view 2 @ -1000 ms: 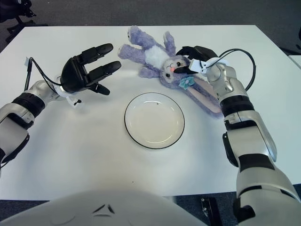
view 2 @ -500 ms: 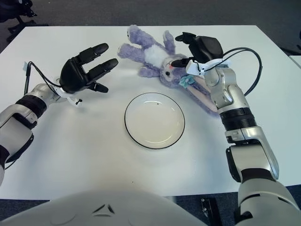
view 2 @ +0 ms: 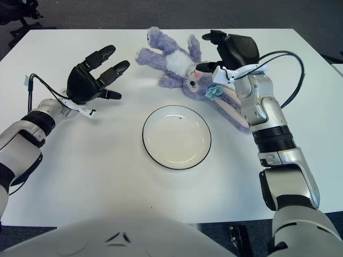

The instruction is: Put the doll into the plate.

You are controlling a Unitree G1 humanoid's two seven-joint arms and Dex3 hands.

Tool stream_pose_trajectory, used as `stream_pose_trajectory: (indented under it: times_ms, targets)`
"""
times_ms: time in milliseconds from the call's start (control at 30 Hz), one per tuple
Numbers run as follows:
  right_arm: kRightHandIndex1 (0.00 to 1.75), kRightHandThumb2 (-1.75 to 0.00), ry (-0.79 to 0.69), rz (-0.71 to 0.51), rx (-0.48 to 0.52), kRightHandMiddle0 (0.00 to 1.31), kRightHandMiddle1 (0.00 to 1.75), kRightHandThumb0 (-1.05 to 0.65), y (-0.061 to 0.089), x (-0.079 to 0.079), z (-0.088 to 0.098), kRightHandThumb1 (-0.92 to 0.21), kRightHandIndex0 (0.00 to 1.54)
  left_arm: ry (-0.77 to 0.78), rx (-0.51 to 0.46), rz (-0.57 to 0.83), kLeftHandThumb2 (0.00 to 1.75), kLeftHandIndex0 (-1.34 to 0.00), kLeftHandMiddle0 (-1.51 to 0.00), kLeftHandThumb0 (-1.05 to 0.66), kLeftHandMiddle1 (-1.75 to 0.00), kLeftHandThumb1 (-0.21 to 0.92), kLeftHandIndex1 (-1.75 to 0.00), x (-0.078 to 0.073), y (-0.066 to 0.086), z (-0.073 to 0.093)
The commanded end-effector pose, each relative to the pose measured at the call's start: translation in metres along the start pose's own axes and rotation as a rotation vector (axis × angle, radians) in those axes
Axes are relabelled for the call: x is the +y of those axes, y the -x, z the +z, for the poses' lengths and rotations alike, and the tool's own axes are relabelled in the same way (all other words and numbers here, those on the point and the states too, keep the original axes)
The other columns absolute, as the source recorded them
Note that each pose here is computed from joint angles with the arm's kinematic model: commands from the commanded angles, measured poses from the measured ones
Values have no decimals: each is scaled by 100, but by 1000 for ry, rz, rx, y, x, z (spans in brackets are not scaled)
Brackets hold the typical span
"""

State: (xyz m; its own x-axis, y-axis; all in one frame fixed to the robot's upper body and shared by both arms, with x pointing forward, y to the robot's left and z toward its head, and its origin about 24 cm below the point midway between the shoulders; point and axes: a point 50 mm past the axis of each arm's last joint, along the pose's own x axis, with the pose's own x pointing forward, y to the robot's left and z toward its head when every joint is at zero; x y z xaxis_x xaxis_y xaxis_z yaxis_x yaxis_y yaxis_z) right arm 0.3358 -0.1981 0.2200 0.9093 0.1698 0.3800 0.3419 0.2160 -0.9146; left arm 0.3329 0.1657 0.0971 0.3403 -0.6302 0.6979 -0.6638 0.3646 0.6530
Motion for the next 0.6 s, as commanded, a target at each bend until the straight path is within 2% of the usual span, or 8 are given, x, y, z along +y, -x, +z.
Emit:
stream_pose_trajectory:
  times_ms: [0,167,300,400,567]
  targets:
    - [0,-49,-7,-45,-10,42,22,-68,-3,-7,3,-92,48,0,32,-10,30,-63,-62,-26,-4,92,-7,-1,2,-1]
    - [0,-53,-13,-45,-12,42,22,-74,-2,-6,4,-92,47,2,40,-17,31,-64,-62,-26,-4,92,-7,-2,2,0]
    - [0,-54,-13,74,-21,42,22,-76,3,5,7,-92,46,8,49,-22,31,-64,-62,-27,-4,92,-8,-3,3,0]
    - [0,-54,-19,108,-30,41,21,-76,5,8,8,-92,46,9,51,-23,31,-64,-62,-27,-4,92,-8,-3,3,0]
    - [0,-54,-33,216,-28,39,20,-75,5,29,6,-92,45,14,59,-25,31,-64,-62,-27,-4,92,-8,-4,4,1]
